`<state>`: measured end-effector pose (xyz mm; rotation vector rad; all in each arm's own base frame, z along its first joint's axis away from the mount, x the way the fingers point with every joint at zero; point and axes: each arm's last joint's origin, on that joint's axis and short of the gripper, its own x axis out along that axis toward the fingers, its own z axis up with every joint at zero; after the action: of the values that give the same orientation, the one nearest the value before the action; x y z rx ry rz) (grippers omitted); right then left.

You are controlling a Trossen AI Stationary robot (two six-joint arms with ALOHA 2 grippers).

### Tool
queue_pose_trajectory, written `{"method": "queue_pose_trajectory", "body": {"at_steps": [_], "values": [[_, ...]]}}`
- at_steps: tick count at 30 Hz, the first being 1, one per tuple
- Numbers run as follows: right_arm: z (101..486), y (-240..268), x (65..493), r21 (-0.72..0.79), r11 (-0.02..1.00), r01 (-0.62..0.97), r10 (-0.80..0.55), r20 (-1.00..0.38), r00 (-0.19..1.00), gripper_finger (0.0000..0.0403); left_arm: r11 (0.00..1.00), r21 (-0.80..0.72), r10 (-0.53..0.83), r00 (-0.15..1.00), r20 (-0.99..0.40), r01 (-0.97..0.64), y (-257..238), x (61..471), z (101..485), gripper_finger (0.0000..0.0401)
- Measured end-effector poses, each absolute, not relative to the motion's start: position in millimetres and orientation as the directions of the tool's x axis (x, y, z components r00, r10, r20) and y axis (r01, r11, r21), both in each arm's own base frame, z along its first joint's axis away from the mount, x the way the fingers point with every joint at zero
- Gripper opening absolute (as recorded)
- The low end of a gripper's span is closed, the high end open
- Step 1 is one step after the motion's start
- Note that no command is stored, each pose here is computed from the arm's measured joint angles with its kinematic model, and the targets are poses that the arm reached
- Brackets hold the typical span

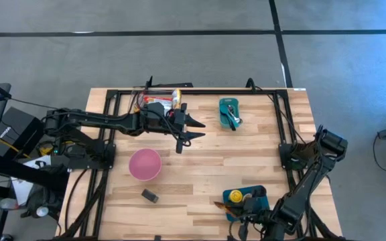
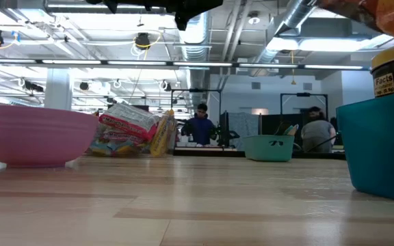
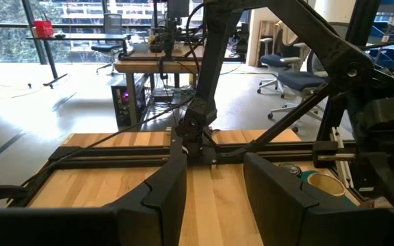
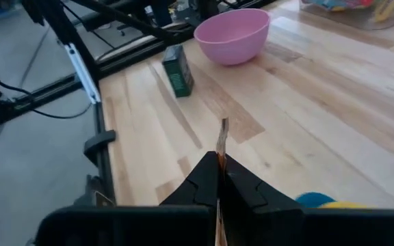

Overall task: Pick & Place Food Item
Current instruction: Put the orange seasoning pack into the blue bin

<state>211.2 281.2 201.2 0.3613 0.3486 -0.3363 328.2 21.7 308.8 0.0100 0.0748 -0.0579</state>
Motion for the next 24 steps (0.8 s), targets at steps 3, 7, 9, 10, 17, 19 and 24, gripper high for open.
{"method": "queue_pose_trajectory", "body": {"at_steps": [3, 7, 9, 10, 17, 19, 24], "values": [[193, 283, 212, 0.256, 0.887, 0.383, -0.270, -0.386, 0.882, 0.0000, 0.998, 0.008, -0.057, 0.996, -0.075, 0.058, 22, 328, 309, 0.0140], [188, 285, 213, 0.275, 0.877, 0.394, -0.277, -0.382, 0.882, 0.0000, 0.998, 0.008, -0.057, 0.996, -0.072, 0.058, 22, 328, 309, 0.0140], [182, 286, 214, 0.257, 0.881, 0.398, -0.283, -0.389, 0.877, 0.0000, 0.998, 0.008, -0.057, 0.996, -0.072, 0.058, 22, 328, 309, 0.0140], [180, 286, 214, 0.252, 0.882, 0.398, -0.284, -0.390, 0.876, 0.0000, 0.998, 0.008, -0.057, 0.996, -0.071, 0.058, 22, 328, 309, 0.0140], [178, 287, 214, 0.250, 0.885, 0.394, -0.274, -0.405, 0.872, 0.0000, 0.998, 0.008, -0.057, 0.996, -0.068, 0.058, 22, 328, 309, 0.0140], [177, 287, 214, 0.248, 0.886, 0.391, -0.270, -0.411, 0.871, 0.0000, 0.998, 0.009, -0.057, 0.996, -0.068, 0.058, 22, 328, 310, 0.0140], [176, 286, 213, 0.229, 0.891, 0.393, -0.275, -0.418, 0.866, 0.0000, 0.998, 0.009, -0.057, 0.996, -0.068, 0.058, 22, 328, 310, 0.0140]]}}
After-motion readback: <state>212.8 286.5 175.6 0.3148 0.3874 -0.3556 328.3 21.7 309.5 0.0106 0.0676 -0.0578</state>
